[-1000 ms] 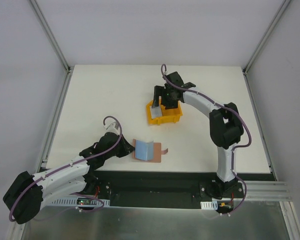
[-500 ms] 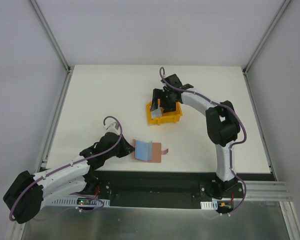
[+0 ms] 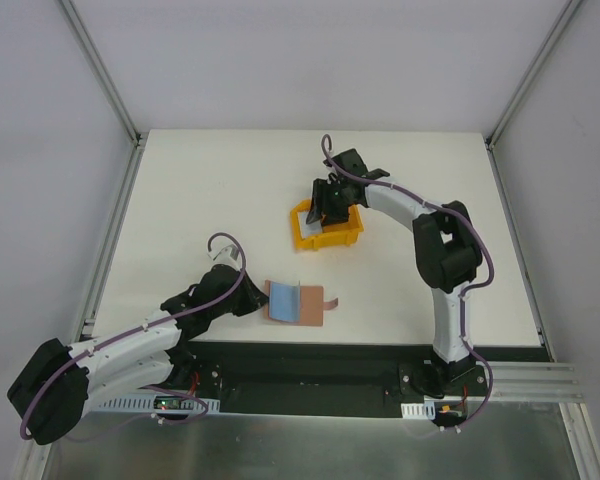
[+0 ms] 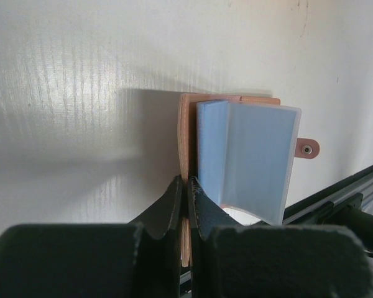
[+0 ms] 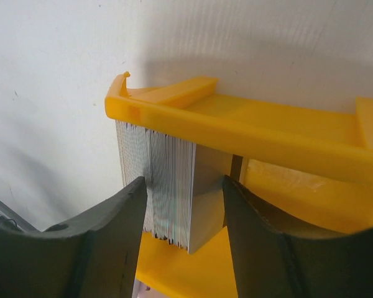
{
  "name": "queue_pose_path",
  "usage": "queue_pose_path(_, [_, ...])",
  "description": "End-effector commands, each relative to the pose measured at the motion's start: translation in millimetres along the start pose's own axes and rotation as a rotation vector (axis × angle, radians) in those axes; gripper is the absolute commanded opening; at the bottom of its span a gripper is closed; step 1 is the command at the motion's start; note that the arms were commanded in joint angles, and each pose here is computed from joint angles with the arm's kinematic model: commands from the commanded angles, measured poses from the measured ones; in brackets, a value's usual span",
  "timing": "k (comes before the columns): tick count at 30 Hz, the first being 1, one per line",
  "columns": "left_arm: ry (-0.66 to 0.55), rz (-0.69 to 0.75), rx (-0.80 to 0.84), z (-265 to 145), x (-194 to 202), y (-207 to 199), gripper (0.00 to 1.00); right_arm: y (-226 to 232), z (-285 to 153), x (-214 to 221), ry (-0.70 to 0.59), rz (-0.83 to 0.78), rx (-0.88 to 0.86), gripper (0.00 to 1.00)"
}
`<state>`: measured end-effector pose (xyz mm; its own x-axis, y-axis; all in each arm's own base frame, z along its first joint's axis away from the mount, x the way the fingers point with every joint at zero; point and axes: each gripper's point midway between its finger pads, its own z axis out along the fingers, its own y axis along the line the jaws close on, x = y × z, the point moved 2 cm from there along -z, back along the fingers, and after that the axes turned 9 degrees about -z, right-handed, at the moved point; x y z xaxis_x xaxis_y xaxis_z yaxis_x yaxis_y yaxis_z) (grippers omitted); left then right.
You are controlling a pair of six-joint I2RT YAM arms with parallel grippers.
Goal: Put the credit cards into the card holder
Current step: Pick up the credit card from the storage box.
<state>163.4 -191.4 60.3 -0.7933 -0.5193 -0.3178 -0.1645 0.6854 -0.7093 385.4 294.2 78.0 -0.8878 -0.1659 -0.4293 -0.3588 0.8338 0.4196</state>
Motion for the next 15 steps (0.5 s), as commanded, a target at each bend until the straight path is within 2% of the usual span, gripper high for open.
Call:
queue_pose_path(1, [-0.026,-0.001,0.010,-0.1,-7.8,-9.1,0.00,19.4,-25.0,-10.3,-0.048,-0.045,-0.057,0.51])
queue_pose_path(6, [-0.021,0.001,0.010,0.1,-7.3,-9.7,0.00,20.2,-26.8,-10.4,-0.047,-0.048,-0.063,0.41])
queue_pose_path(15, [-0.020,0.001,0.009,0.2,-7.0,-9.1,0.00,24.7,-34.1,-12.8,-0.059,-0.058,-0.071,0.28])
